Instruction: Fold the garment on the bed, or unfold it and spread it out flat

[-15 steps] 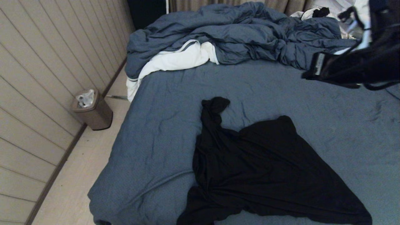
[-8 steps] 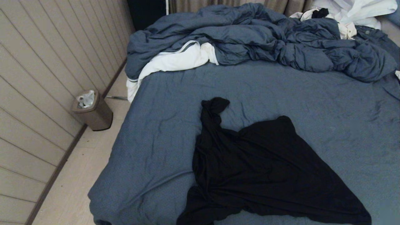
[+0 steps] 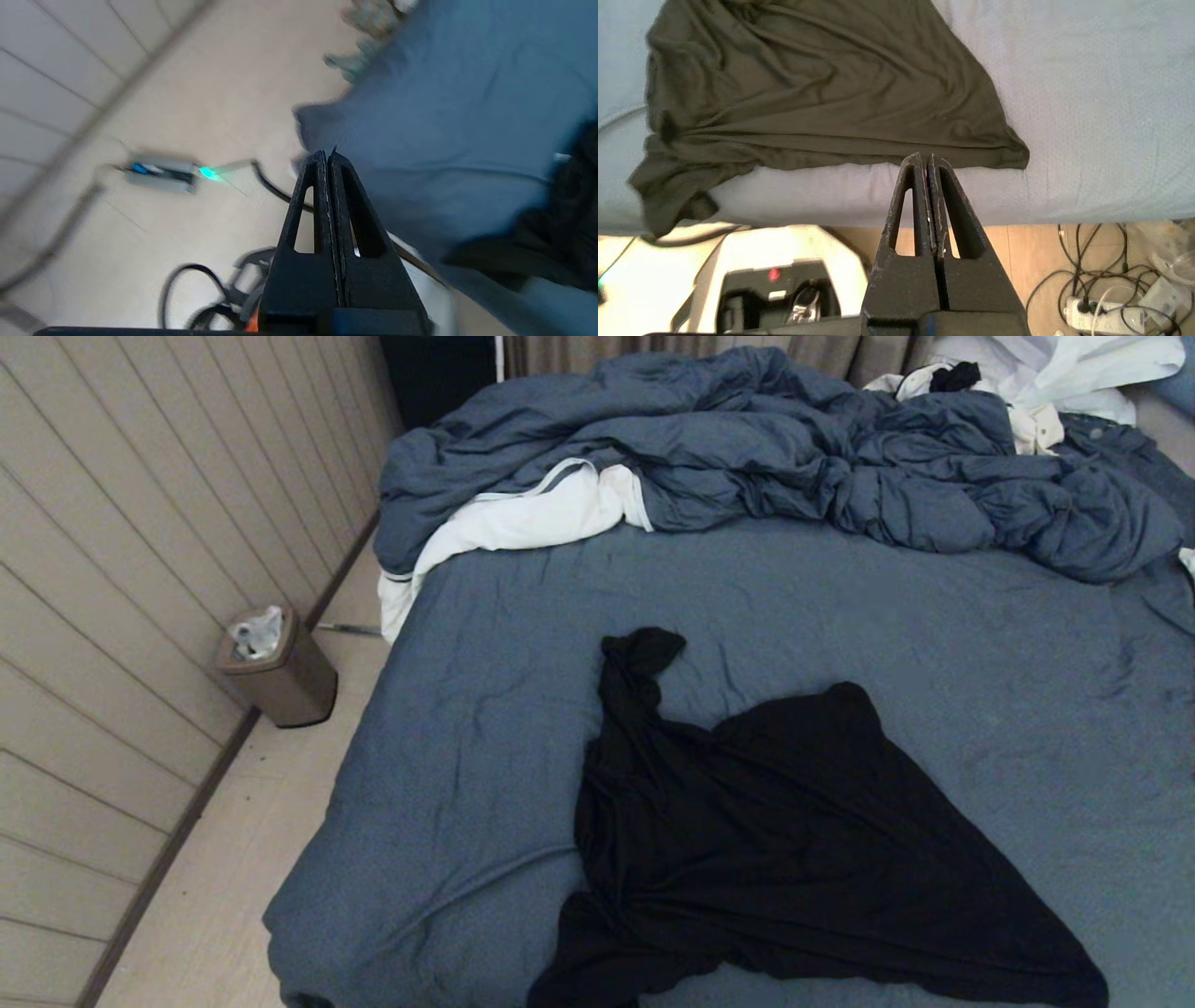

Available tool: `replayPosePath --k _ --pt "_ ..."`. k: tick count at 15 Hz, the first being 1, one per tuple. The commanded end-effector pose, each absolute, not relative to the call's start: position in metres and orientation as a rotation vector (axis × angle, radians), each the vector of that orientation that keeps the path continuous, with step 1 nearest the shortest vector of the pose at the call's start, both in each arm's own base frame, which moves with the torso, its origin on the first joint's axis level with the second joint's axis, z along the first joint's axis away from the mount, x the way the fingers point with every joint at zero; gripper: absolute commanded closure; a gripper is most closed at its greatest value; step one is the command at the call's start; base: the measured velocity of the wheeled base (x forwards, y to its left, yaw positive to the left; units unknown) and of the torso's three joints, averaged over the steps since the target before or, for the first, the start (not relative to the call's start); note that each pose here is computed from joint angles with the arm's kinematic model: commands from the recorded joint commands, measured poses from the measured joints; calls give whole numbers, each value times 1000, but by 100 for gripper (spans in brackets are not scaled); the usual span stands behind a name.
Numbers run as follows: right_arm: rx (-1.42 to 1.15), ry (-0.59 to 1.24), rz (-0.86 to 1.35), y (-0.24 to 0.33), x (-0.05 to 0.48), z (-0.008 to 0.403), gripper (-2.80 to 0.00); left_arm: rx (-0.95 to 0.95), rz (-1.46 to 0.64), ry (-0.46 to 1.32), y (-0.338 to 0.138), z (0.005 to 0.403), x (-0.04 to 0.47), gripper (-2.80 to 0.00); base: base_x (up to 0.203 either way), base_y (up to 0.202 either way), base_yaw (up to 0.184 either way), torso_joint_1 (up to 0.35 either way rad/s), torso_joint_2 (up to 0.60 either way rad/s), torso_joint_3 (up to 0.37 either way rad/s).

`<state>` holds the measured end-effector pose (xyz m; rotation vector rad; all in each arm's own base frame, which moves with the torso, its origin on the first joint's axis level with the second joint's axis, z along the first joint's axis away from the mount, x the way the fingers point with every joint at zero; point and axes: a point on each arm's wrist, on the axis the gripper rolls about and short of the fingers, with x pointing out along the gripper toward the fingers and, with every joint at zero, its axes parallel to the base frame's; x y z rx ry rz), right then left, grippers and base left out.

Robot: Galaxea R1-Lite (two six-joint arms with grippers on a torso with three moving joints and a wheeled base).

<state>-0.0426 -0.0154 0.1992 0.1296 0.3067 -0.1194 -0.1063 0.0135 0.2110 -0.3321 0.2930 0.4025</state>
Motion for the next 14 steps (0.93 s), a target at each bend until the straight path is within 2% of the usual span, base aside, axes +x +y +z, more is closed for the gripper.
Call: replayPosePath --k 1,3,6,10,12,14 --pt "134 285 -121 -15 -39 177 0 -260 470 251 5 205 -117 0 0 0 0 0 0 0" --pt "139 269 -131 -13 -29 157 0 -236 474 263 7 187 -113 0 0 0 0 0 0 0" --pt "152 223 -179 -11 -16 136 0 -155 457 221 8 141 -103 0 0 0 0 0 0 0" --pt "97 251 -360 -15 -17 128 0 -124 509 277 10 102 -71 0 0 0 0 0 0 0" --pt "78 291 -421 -17 -23 130 0 -141 477 215 10 97 -58 0 0 0 0 0 0 0" --pt "89 284 -432 -18 -26 139 0 -145 380 239 8 96 -58 0 0 0 0 0 0 0"
